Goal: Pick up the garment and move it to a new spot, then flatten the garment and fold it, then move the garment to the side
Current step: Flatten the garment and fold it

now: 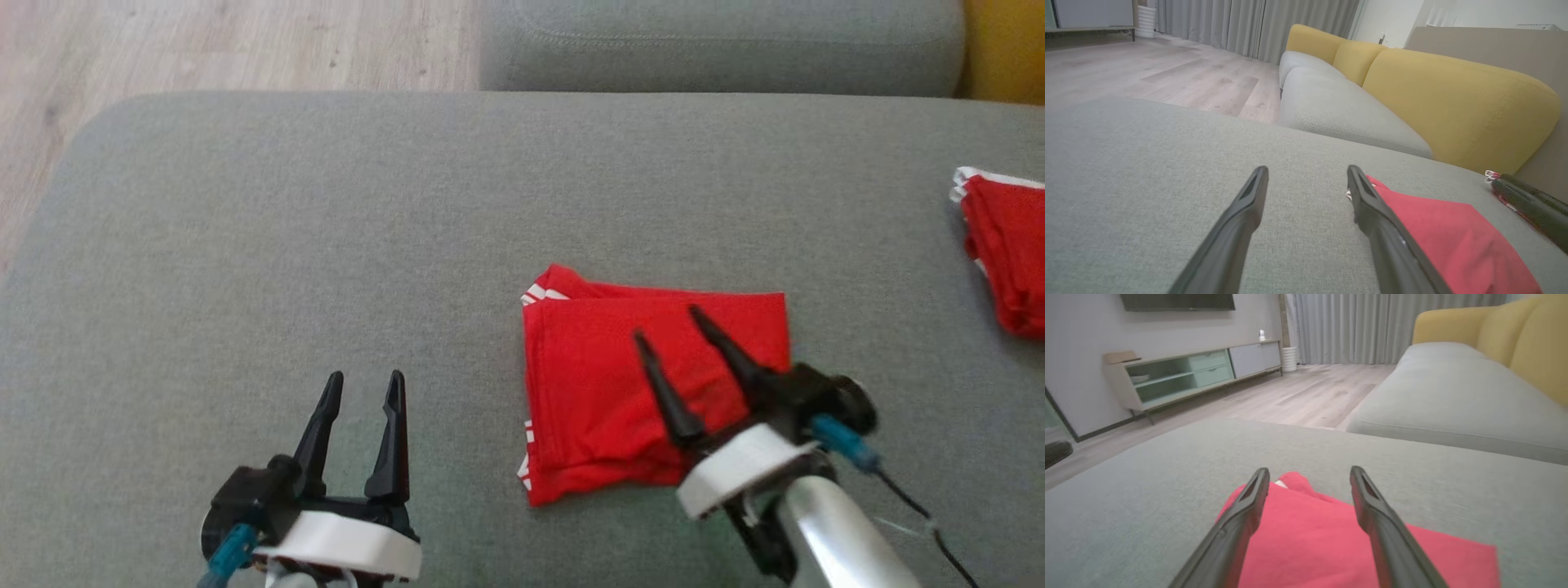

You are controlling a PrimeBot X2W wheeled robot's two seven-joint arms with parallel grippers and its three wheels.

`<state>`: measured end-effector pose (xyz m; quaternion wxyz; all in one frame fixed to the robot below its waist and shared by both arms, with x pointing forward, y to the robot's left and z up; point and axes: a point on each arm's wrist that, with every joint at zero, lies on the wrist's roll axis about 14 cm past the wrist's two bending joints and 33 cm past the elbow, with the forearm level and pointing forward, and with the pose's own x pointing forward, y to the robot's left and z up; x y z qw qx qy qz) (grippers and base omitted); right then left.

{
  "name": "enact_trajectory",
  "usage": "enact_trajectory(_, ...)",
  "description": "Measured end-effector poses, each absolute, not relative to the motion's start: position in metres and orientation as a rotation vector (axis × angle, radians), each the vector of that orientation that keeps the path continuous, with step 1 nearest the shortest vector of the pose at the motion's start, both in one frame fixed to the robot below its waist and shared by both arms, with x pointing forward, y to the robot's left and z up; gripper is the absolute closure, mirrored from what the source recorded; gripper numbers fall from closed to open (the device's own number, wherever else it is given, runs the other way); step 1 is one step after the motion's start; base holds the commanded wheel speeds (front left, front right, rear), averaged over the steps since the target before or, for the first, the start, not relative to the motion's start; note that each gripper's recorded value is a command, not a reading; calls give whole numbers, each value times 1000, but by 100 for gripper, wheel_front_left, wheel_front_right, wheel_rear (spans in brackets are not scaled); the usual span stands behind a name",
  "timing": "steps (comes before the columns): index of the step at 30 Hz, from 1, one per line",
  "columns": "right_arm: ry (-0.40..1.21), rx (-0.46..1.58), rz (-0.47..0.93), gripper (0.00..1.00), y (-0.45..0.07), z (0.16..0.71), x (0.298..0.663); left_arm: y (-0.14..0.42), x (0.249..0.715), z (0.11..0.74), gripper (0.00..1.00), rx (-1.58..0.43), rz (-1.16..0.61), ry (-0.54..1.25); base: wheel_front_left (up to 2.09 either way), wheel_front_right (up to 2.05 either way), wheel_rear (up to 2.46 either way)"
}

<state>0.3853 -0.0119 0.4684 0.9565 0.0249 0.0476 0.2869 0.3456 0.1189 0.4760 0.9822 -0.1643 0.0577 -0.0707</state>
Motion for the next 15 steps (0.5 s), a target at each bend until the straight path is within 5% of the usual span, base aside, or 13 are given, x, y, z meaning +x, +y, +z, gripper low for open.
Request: enact_trajectory(15,39,128,270,0,-109,485,358,119,323,468,0,-324,-131,133,0,0,0)
